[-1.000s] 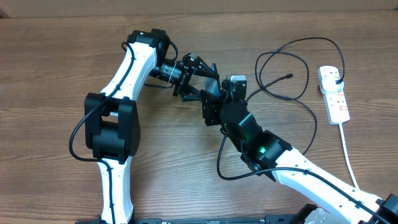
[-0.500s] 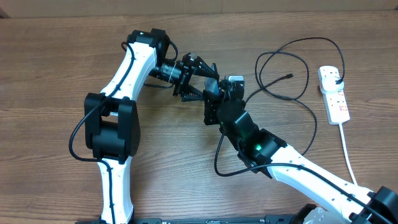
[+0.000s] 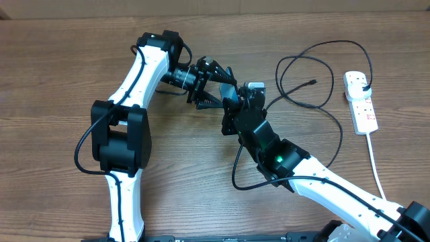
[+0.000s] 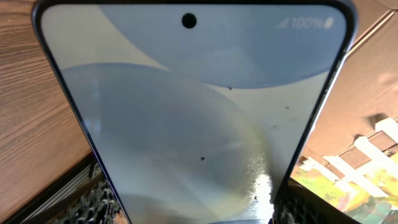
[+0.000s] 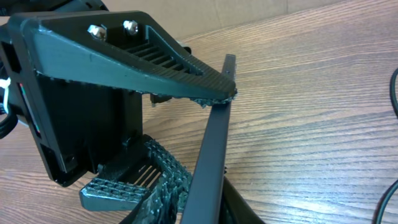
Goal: Plug charger to phone and switch on socket
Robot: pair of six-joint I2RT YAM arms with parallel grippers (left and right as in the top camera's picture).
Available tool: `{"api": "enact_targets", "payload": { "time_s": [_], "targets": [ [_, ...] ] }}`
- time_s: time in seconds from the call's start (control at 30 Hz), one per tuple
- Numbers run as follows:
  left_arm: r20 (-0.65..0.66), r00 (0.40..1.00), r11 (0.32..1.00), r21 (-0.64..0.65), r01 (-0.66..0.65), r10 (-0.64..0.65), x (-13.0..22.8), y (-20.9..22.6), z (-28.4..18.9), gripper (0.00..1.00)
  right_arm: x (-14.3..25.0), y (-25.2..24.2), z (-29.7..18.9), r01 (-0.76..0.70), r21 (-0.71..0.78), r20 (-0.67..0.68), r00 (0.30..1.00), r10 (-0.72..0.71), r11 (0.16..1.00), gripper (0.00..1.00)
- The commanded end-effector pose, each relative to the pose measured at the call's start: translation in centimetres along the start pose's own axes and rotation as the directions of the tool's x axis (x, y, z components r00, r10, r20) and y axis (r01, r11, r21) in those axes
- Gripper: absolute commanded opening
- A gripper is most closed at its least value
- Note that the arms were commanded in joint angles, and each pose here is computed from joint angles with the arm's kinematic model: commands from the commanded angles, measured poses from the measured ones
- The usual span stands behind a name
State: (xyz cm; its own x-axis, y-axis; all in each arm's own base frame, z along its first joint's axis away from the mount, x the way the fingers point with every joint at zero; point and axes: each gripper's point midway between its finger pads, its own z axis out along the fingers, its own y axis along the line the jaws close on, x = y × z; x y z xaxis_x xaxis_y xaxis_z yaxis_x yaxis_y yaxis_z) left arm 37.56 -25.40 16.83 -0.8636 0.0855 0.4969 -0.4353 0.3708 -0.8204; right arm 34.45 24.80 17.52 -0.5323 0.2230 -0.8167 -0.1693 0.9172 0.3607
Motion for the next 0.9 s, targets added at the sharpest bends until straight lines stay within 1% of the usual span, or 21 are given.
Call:
{"api": "enact_targets", "payload": {
  "time_s": [0.0,0.07,0.27,0.37,0.4,0.43,0.53,0.67,0.77,0.87],
  "targets": [
    [-0.008,0.999,0.998,0.047,-0.044,0.045,0.4,-1.6,-0.3,0.7,-0.6,0.6,0.0,-0.005,-0.017,0.009,1.0,0.005,1.0,0.19],
    [-0.008,0.999,0.998,0.047,-0.044,0.044,0.4,-1.6,-0.3,0.7,-0.6,0.6,0.0,-0.005,-0.017,0.009,1.0,0.005,1.0,0.17],
    [-0.008,0.999,0.998,0.047,-0.044,0.044,0.4,-1.6,-0.3,0.74,-0.7,0.6,-0.1,-0.006,-0.018,0.011,1.0,0.006,1.0,0.15],
    [-0.008,0.999,0.998,0.047,-0.044,0.044,0.4,-1.6,-0.3,0.81,-0.8,0.6,-0.1,-0.007,-0.02,0.013,1.0,0.008,1.0,0.14],
    [-0.008,0.999,0.998,0.047,-0.044,0.044,0.4,-1.6,-0.3,0.86,-0.8,0.7,-0.1,-0.007,-0.02,0.013,1.0,0.008,1.0,0.14],
    [-0.008,0.999,0.998,0.047,-0.044,0.045,0.4,-1.6,-0.3,0.88,-0.8,0.7,-0.1,-0.007,-0.02,0.013,1.0,0.008,1.0,0.14],
    [-0.005,0.999,0.998,0.04,-0.044,0.044,0.3,-1.5,-0.3,0.91,-0.8,0.7,-0.1,-0.008,-0.021,0.015,1.0,0.008,1.0,0.14],
    [0.019,0.999,0.999,-0.025,-0.037,0.038,-0.1,-0.4,-0.3,0.95,-1.6,0.7,-0.6,-0.015,-0.021,0.038,0.999,0.016,1.0,0.13],
    [0.034,0.999,0.998,-0.048,-0.034,0.036,-0.4,0.1,-0.6,1.0,-2.6,0.4,-1.2,-0.023,-0.004,0.074,0.997,0.023,1.0,0.13],
    [0.066,0.997,0.997,-0.072,-0.025,0.03,-1.0,0.7,-1.5,1.0,-3.1,0.4,-1.7,-0.027,-0.005,0.086,0.996,0.027,1.0,0.13]
  ]
}}
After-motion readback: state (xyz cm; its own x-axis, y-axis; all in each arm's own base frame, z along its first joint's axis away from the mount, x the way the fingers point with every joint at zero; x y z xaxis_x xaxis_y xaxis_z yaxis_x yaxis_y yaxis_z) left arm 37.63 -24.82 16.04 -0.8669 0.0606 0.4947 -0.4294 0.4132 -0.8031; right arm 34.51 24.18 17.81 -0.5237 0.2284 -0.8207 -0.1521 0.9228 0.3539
